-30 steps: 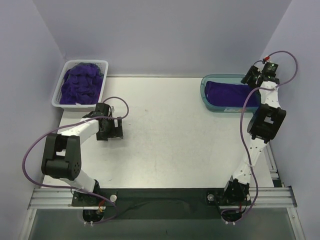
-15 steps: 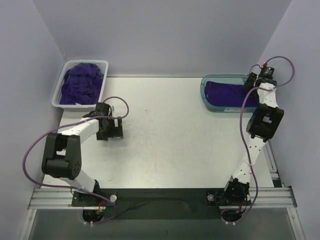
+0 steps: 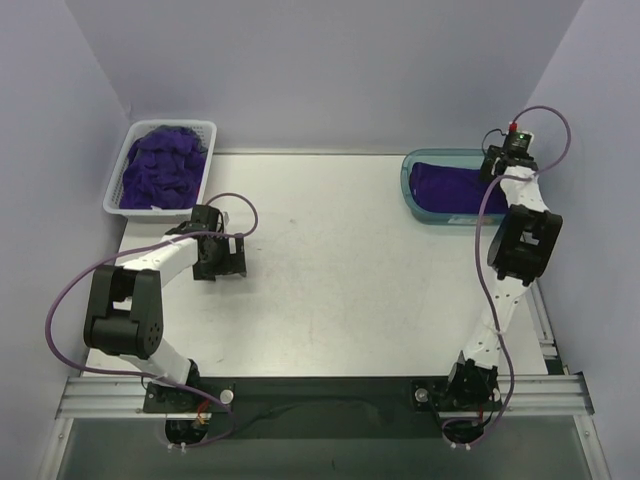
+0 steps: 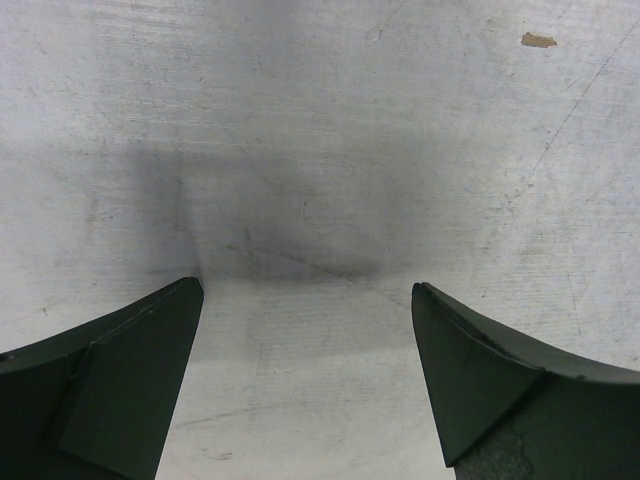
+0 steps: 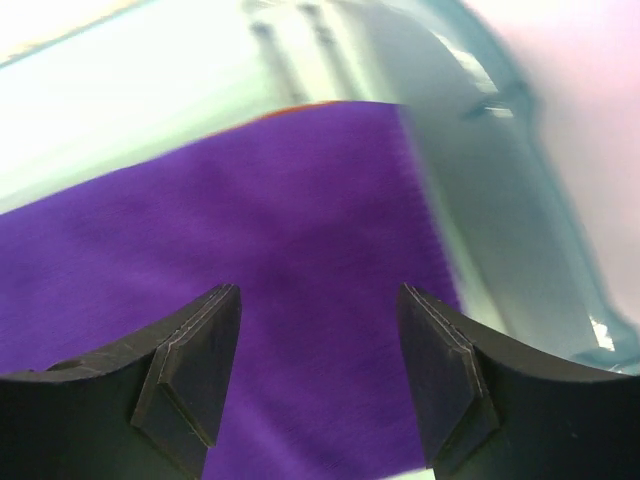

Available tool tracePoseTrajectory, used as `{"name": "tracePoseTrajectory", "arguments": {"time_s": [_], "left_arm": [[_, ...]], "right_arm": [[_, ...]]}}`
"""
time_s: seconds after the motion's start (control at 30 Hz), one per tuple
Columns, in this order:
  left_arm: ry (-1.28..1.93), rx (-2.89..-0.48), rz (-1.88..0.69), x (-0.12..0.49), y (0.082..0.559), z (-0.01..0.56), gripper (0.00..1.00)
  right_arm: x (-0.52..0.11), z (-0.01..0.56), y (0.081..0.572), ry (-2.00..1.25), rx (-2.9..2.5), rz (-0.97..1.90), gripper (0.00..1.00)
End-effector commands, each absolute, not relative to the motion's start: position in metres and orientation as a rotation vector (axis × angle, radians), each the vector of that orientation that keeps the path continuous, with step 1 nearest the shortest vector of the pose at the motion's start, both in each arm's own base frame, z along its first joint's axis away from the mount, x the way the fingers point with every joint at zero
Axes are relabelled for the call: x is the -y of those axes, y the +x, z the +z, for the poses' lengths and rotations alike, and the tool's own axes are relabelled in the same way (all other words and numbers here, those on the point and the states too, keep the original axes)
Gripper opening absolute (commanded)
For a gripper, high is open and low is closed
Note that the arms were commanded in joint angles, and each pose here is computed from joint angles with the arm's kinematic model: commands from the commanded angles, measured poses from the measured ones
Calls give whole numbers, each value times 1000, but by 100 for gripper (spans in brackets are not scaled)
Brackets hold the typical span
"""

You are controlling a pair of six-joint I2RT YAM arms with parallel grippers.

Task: Fold and stack the towels
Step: Neatly place the folded towel into the bin

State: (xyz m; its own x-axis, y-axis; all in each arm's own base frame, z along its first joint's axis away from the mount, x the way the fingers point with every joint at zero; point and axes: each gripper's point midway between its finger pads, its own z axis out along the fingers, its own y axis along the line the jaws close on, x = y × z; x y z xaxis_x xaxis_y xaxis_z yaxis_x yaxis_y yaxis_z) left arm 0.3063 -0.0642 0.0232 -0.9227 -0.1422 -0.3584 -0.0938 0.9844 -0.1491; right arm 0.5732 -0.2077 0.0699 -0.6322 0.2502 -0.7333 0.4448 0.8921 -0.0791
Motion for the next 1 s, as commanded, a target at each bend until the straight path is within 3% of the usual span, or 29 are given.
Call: {"name": "tracePoseTrajectory", "arguments": {"time_s": [0.0,0.4,0.77,0.97], "left_arm": [[-147,-2729,-193,65,314,32,97],[-146,-2692,-228,69,315,44,98],[-143,-2681,-245,71,315,48,97],[-142,-2673,-248,71,315,50,97]], "right_arm": [[173,162,594,366,-2086,-332,63],[57,109,589,136,-2265,-126,60],[1,65,565,-218,-2438,-160,60],[-28,43,554,-273,-2495,-34,59]]}}
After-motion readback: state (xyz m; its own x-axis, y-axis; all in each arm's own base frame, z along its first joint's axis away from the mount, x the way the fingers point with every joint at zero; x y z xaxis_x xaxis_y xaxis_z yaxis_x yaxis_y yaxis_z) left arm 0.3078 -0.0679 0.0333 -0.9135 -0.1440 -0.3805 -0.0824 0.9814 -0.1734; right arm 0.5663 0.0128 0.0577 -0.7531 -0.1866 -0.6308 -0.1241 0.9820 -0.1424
